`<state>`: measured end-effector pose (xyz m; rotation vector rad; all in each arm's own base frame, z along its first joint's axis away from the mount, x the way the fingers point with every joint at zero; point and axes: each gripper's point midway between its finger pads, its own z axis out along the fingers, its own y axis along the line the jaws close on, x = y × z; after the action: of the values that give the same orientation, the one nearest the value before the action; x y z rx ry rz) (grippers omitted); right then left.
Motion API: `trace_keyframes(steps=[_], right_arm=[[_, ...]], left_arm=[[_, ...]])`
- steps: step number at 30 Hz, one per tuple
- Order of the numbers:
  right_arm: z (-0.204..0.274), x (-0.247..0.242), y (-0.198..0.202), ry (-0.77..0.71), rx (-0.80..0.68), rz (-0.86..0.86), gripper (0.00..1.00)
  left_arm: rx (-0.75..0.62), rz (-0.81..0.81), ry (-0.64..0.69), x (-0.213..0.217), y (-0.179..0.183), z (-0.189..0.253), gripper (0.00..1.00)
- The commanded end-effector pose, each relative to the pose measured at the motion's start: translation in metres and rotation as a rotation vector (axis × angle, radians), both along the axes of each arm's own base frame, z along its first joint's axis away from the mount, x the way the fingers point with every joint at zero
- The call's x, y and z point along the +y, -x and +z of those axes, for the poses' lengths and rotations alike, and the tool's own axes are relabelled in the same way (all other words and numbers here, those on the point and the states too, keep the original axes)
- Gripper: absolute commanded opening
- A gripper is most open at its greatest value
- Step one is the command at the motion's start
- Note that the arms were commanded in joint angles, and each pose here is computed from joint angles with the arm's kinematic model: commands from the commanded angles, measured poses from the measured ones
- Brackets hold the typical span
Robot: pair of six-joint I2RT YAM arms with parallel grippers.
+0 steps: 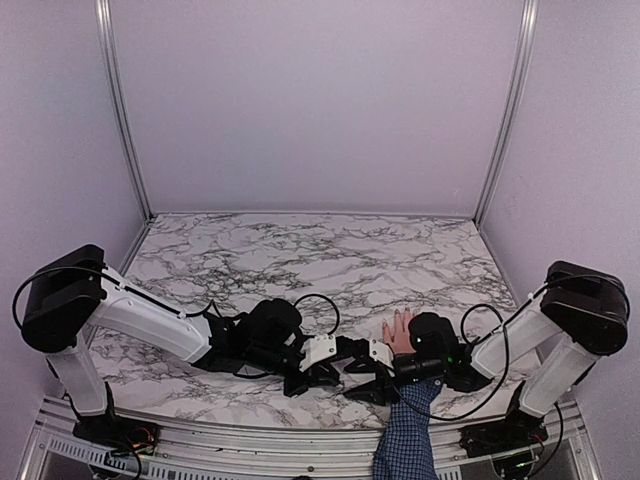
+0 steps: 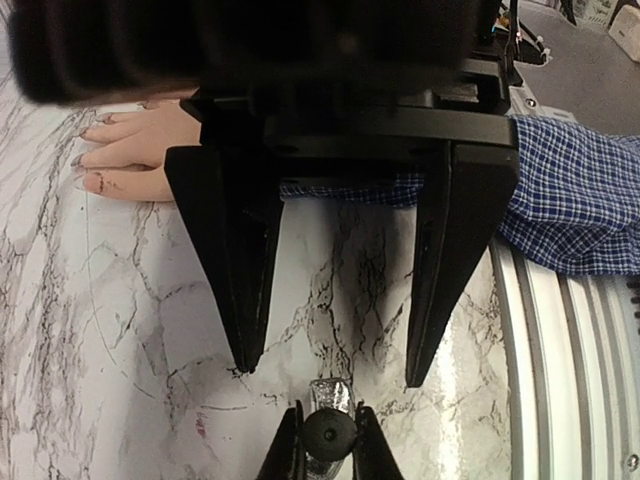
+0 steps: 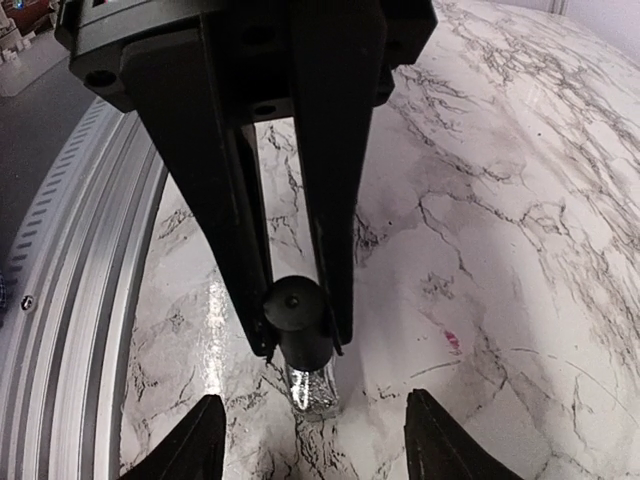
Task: Paint the nails
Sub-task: Pick up the nail polish bottle from the center of the board.
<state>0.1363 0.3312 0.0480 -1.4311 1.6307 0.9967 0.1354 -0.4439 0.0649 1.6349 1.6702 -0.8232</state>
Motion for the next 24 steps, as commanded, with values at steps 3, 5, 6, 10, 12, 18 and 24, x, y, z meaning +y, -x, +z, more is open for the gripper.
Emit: trace_keyframes(steps=[3,5,6,10,12,18,24], right_arm=[[0.020,0.002,-0.002,-0.068,-0.041,-0.018,0.60],[0.027,0.002,-0.002,-0.091,-0.049,-0.019,0.61],[0.031,0.002,-0.002,-0.104,-0.052,-0.017,0.61],[0.061,0.007,-0.001,-0.203,-0.077,-0.007,0.63],[0.079,0.010,-0.002,-0.259,-0.097,-0.002,0.63],[0.128,0.020,-0.006,-0.366,-0.154,0.009,0.65],[0.164,0.027,-0.004,-0.419,-0.190,0.042,0.65]], left_arm=[[-0.039,0.031,0.052,-0.008,-0.008,0.019,0.00],[-0.045,0.054,0.074,-0.005,-0.010,0.031,0.00],[-0.051,0.076,0.088,-0.002,-0.012,0.039,0.00],[-0.055,0.138,0.189,0.010,-0.015,0.087,0.00],[-0.036,0.148,0.244,0.015,-0.011,0.111,0.00],[0.002,0.172,0.308,0.029,-0.008,0.156,0.00],[0.022,0.204,0.306,0.034,-0.011,0.173,0.00]])
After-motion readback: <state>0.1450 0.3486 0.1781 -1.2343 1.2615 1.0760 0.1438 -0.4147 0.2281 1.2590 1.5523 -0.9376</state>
